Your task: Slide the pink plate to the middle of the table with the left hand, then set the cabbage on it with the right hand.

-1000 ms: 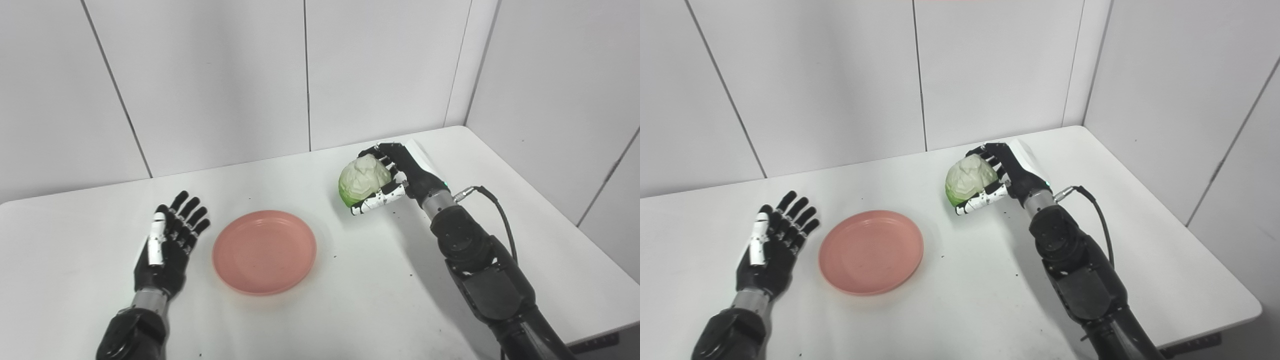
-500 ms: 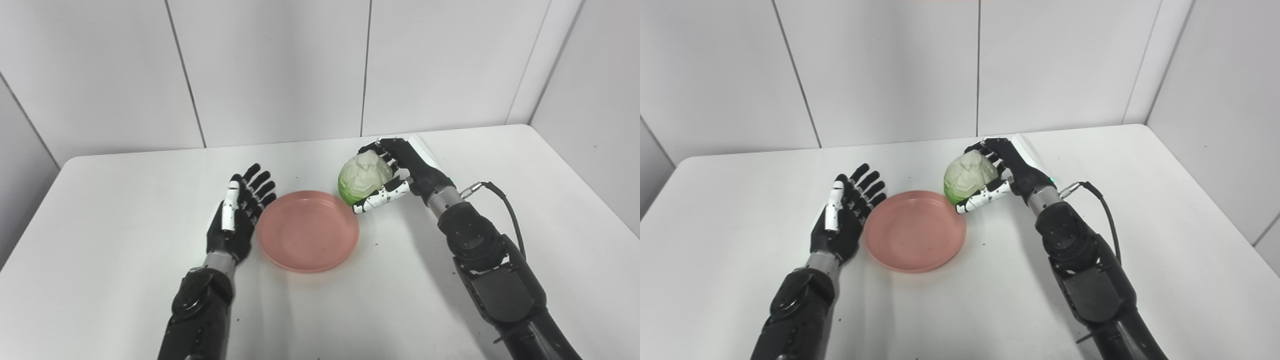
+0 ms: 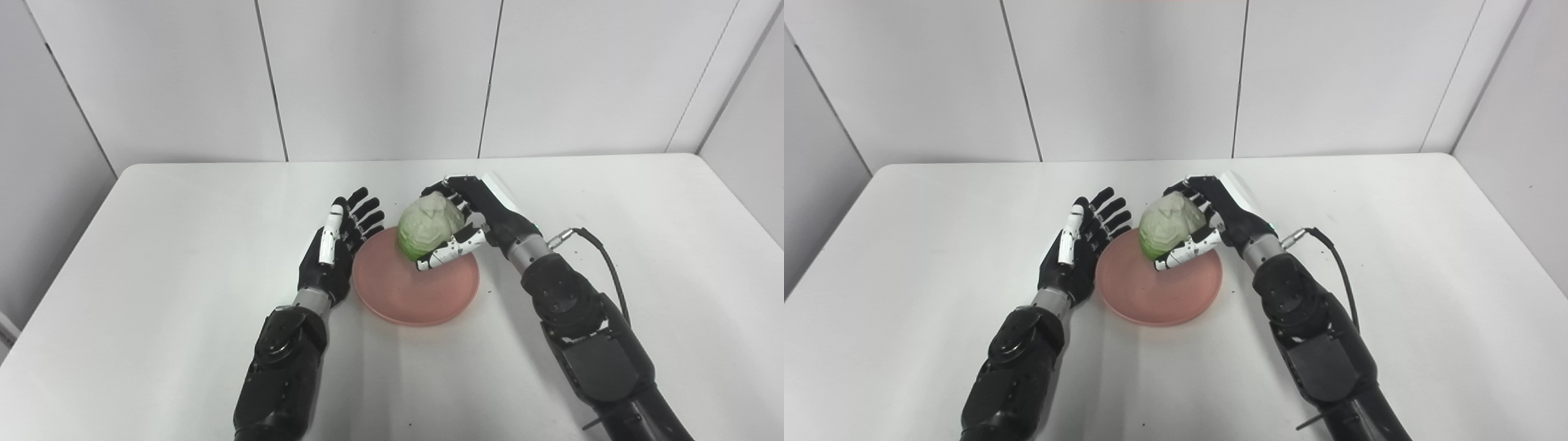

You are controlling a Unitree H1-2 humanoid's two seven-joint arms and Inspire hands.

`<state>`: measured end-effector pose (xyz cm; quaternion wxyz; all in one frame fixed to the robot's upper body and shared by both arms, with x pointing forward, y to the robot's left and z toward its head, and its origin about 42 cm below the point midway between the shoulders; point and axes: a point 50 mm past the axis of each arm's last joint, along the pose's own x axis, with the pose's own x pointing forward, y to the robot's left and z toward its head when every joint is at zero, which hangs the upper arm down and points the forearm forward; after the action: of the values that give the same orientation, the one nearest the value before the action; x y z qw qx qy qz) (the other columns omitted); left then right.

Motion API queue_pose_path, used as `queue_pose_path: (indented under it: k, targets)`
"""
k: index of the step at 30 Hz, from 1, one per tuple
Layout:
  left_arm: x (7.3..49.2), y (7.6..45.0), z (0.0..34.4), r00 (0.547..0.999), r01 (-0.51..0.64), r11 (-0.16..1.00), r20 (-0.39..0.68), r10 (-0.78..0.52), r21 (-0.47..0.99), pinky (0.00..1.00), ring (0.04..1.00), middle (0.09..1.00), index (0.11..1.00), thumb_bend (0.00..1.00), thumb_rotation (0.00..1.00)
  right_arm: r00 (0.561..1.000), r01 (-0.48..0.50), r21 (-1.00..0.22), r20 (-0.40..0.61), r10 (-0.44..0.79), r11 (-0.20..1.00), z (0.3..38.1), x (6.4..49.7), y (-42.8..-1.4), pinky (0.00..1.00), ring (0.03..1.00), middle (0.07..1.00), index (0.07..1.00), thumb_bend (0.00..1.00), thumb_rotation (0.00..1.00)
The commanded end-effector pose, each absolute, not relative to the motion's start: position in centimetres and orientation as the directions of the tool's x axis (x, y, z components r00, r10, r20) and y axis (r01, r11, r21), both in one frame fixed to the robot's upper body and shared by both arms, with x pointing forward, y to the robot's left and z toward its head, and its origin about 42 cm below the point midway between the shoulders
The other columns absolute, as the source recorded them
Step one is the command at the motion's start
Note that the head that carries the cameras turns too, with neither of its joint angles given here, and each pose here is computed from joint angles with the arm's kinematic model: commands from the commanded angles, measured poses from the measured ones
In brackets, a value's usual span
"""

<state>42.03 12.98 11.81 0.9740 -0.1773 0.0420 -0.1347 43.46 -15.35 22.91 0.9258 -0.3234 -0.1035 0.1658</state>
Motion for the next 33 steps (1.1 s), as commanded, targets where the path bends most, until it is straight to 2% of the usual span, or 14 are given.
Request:
queue_pose_path:
  k: [1,17,33]
  targets:
    - [40.5,12.6,8.4,0.936,0.194,0.910,-0.208,-0.283,-0.366,0.85,0.857,0.866,0.858,0.42,1.00,0.884,-0.213,-0.645,0.193,0.426,0.734,25.8,44.1,-13.8,0.38,0.426,0.455,0.512,0.53,0.00]
    - [40.5,12.4,9.0,0.938,0.197,0.919,-0.207,-0.278,-0.341,0.82,0.847,0.853,0.845,0.42,1.00,0.873,-0.252,-0.683,0.145,0.465,0.686,23.0,44.3,-12.0,0.33,0.390,0.435,0.517,0.53,0.00]
    - [40.4,12.8,9.4,0.934,0.209,0.912,-0.203,-0.293,-0.353,0.84,0.862,0.873,0.866,0.41,1.00,0.909,-0.222,-0.718,0.092,0.406,0.659,20.5,45.0,-13.4,0.33,0.388,0.435,0.520,0.53,0.00]
